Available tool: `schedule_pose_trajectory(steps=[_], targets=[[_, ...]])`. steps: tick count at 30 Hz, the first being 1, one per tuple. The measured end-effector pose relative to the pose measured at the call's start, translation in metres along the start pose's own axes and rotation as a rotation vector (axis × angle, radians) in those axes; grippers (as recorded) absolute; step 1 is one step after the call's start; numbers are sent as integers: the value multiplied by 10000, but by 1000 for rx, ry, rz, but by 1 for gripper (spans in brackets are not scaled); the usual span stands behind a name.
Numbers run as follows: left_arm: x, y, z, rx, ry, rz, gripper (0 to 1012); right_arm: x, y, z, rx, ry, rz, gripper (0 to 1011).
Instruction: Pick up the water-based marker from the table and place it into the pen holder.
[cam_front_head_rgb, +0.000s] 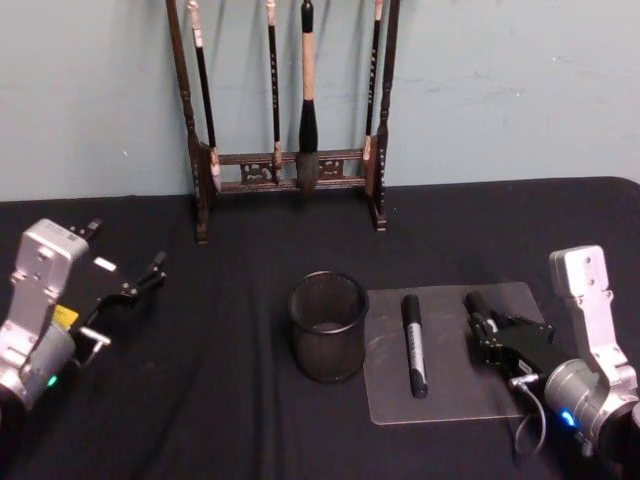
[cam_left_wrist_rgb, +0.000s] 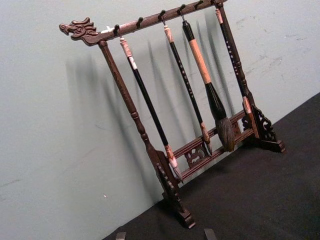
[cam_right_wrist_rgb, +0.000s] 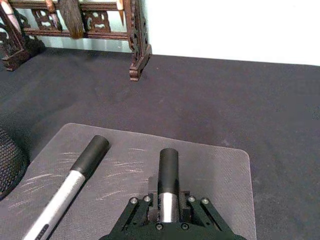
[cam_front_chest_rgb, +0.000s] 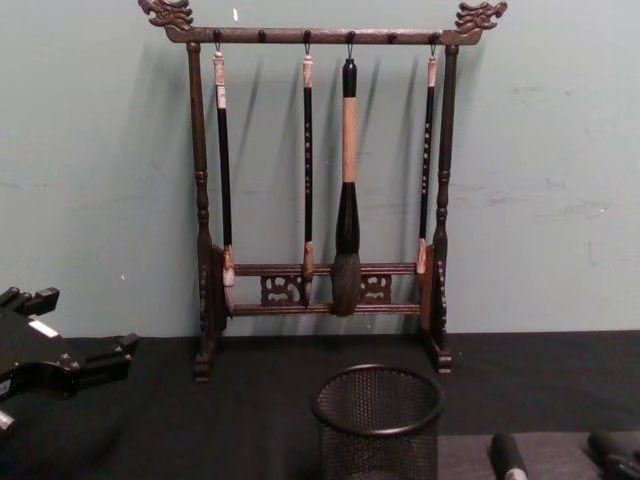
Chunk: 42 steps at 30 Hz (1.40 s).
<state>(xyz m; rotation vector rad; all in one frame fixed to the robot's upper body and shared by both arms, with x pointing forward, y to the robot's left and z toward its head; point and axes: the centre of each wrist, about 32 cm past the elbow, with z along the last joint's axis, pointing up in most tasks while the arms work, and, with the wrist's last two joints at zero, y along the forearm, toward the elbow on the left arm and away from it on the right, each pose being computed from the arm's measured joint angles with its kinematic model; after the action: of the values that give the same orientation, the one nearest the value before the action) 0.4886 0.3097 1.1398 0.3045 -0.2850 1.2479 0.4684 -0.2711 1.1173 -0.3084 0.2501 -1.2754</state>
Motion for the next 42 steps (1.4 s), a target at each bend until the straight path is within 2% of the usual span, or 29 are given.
schedule_pose_trajectory(steps=[6, 7, 8, 9, 12, 13, 16, 17, 19, 29, 37, 42], targets=[[0, 0, 0, 0, 0, 0, 1009, 4, -14, 20, 18, -7, 6, 238], [0, 0, 0, 0, 0, 0, 1009, -1, -43, 38, 51, -27, 14, 238], [0, 0, 0, 0, 0, 0, 1009, -1, -43, 38, 51, -27, 14, 238], [0, 0, 0, 0, 0, 0, 1009, 12, -90, 65, 95, -43, 21, 239], [0, 0, 0, 0, 0, 0, 1009, 19, -105, 72, 109, -47, 22, 238], [0, 0, 0, 0, 0, 0, 1009, 39, -158, 101, 164, -74, 34, 239], [0, 0, 0, 0, 0, 0, 1009, 49, -186, 126, 191, -96, 41, 238], [0, 0, 0, 0, 0, 0, 1009, 52, -203, 154, 209, -118, 55, 239], [0, 0, 0, 0, 0, 0, 1009, 53, -203, 160, 212, -123, 60, 238], [0, 0, 0, 0, 0, 0, 1009, 53, -108, 324, 267, -199, 147, 239], [0, 0, 0, 0, 0, 0, 1009, 43, -45, 407, 305, -227, 180, 239], [0, 0, 0, 0, 0, 0, 1009, 1, 65, 468, 332, -241, 220, 239]])
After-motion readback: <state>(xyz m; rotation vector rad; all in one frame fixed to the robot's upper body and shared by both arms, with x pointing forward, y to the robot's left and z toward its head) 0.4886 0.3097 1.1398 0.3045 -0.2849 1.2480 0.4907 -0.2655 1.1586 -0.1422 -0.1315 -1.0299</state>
